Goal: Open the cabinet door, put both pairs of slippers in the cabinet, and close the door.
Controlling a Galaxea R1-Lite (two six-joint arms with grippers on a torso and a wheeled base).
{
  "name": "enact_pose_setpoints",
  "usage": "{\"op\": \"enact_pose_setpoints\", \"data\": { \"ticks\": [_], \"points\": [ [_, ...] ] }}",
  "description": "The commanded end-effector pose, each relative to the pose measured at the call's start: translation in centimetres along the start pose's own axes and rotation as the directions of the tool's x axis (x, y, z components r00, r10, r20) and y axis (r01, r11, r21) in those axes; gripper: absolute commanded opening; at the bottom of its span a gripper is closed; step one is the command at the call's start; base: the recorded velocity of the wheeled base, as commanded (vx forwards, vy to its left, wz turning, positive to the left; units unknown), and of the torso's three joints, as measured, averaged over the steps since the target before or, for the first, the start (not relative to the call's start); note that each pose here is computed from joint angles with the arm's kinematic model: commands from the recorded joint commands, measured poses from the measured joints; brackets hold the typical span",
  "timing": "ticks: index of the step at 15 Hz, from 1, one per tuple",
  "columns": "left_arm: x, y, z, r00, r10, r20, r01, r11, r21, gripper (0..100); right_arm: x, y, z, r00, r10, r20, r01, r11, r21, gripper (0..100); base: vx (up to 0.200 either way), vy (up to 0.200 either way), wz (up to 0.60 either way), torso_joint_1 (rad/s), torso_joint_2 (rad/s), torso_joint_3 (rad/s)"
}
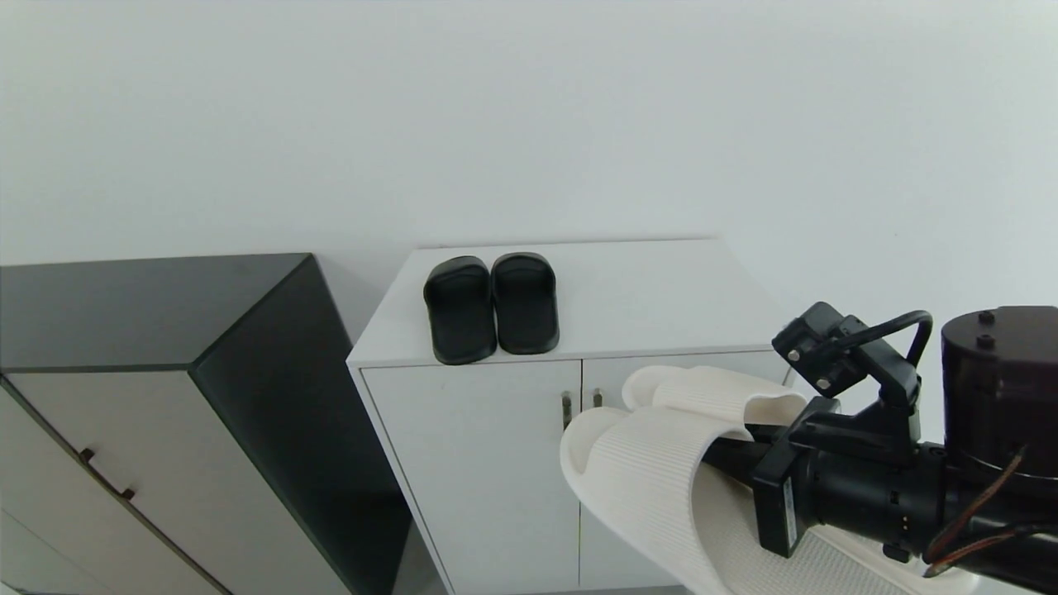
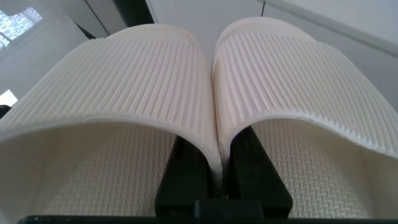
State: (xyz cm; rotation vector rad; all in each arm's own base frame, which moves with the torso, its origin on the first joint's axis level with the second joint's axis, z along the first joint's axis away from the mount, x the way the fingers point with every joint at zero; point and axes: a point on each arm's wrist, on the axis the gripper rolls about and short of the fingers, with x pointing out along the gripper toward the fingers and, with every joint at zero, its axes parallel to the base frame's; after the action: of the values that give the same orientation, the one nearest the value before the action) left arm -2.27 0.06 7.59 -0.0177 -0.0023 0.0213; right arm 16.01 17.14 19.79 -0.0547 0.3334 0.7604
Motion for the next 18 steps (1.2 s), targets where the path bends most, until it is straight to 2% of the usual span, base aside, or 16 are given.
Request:
{"op": "enact_pose_setpoints", "data": {
  "ticks": [1, 8, 9, 13, 18],
  "points": [
    [0.0, 0.0, 0.0, 1.0, 0.0, -0.001, 0.0, 1.0, 0.001, 0, 0.4, 0.0, -0.4, 1.0, -0.001, -0.019, 0.001, 1.0, -0.001, 0, 0.0, 0.0, 0.0, -0.212, 0.48, 0.271],
    [0.0, 0.0, 0.0, 1.0, -0.003, -0.002, 0.003, 1.0, 0.002, 0, 0.6, -0.1, -0.6, 1.0, -0.004, -0.029, 0.004, 1.0, -0.001, 0, 0.0, 0.0, 0.0, -0.216, 0.53, 0.309],
    [0.0, 0.0, 0.0, 1.0, -0.004, -0.002, 0.004, 1.0, 0.002, 100, 0.7, -0.1, -0.8, 0.999, -0.005, -0.04, 0.005, 1.0, -0.001, 0, 0.0, 0.0, 0.0, -0.203, 0.5, 0.315],
    [0.0, 0.0, 0.0, 1.0, -0.004, -0.002, 0.004, 1.0, 0.004, 100, 1.6, -0.1, -1.4, 0.998, -0.008, -0.06, 0.008, 1.0, 0.0, 0, 0.0, 0.0, 0.0, -0.184, 0.5, 0.32],
    [0.0, 0.0, 0.0, 1.0, -0.007, -0.002, 0.007, 1.0, 0.022, 100, 1.6, -0.2, -2.0, 1.0, -0.015, -0.022, 0.015, 1.0, 0.0, 0, 0.0, 0.0, 0.0, -0.153, 0.48, 0.324]
  ]
}}
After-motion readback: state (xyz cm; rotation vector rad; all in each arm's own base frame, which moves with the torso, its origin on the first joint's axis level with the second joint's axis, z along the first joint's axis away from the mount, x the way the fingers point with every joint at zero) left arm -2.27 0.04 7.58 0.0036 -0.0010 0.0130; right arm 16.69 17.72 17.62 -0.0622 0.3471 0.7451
